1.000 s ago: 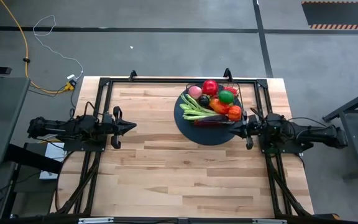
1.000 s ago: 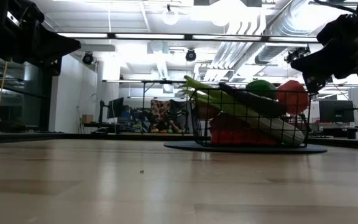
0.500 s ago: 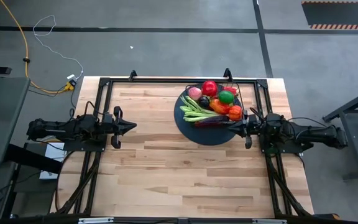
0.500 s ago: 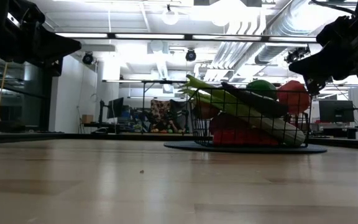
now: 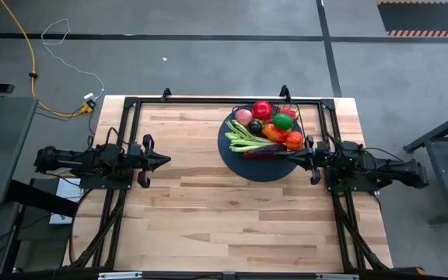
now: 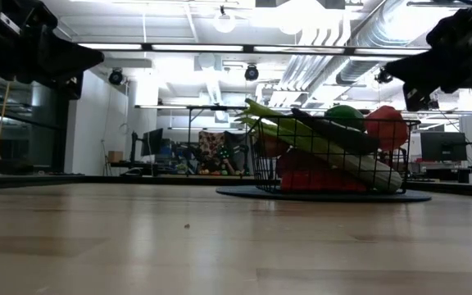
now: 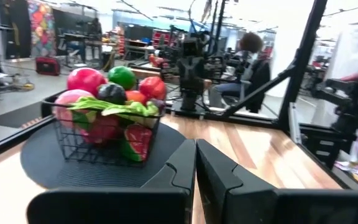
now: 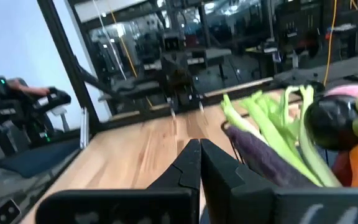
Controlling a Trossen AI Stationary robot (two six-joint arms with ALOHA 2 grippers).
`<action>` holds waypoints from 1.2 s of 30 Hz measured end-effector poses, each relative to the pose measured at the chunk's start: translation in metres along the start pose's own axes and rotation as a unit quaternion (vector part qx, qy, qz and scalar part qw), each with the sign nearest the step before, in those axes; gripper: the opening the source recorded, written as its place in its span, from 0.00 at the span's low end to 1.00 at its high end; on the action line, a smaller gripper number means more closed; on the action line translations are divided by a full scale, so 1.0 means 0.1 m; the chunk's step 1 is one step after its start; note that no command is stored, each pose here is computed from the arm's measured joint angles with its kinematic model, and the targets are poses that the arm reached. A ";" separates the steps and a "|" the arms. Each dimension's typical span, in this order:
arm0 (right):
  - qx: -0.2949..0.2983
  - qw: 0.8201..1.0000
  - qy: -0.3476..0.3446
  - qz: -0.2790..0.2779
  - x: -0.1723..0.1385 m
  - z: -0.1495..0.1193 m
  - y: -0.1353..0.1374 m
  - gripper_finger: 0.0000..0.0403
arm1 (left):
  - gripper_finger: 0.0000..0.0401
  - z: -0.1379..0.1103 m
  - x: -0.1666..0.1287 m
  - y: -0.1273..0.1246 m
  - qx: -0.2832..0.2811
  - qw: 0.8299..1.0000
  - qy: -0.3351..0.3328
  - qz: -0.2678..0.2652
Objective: Build produce basket
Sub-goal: Return to Home Position
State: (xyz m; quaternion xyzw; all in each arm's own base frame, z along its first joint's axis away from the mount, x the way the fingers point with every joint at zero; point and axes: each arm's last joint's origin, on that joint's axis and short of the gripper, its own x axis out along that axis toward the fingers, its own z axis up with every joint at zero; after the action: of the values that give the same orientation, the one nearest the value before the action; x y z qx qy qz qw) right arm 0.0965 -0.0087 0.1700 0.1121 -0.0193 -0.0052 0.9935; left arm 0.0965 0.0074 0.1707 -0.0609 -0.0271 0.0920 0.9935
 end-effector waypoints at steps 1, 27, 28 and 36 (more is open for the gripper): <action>-0.001 1.000 -0.003 0.002 0.00 0.01 0.00 0.00 | 0.01 0.00 0.00 -0.01 0.000 1.000 0.000 -0.005; 0.000 1.000 0.007 0.000 0.01 -0.01 0.00 0.00 | 0.01 -0.02 0.00 -0.06 -0.001 1.000 0.008 -0.028; 0.000 1.000 0.007 0.000 0.01 -0.01 0.00 0.00 | 0.01 -0.02 0.00 -0.06 -0.001 1.000 0.008 -0.028; 0.000 1.000 0.007 0.000 0.01 -0.01 0.00 0.00 | 0.01 -0.02 0.00 -0.06 -0.001 1.000 0.008 -0.028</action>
State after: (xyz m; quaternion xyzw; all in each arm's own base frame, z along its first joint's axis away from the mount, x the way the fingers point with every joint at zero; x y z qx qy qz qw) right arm 0.0973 -0.0087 0.1687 0.1118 -0.0124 -0.0041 0.9936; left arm 0.0974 0.0012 0.1699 -0.0614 -0.0212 0.0636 0.9959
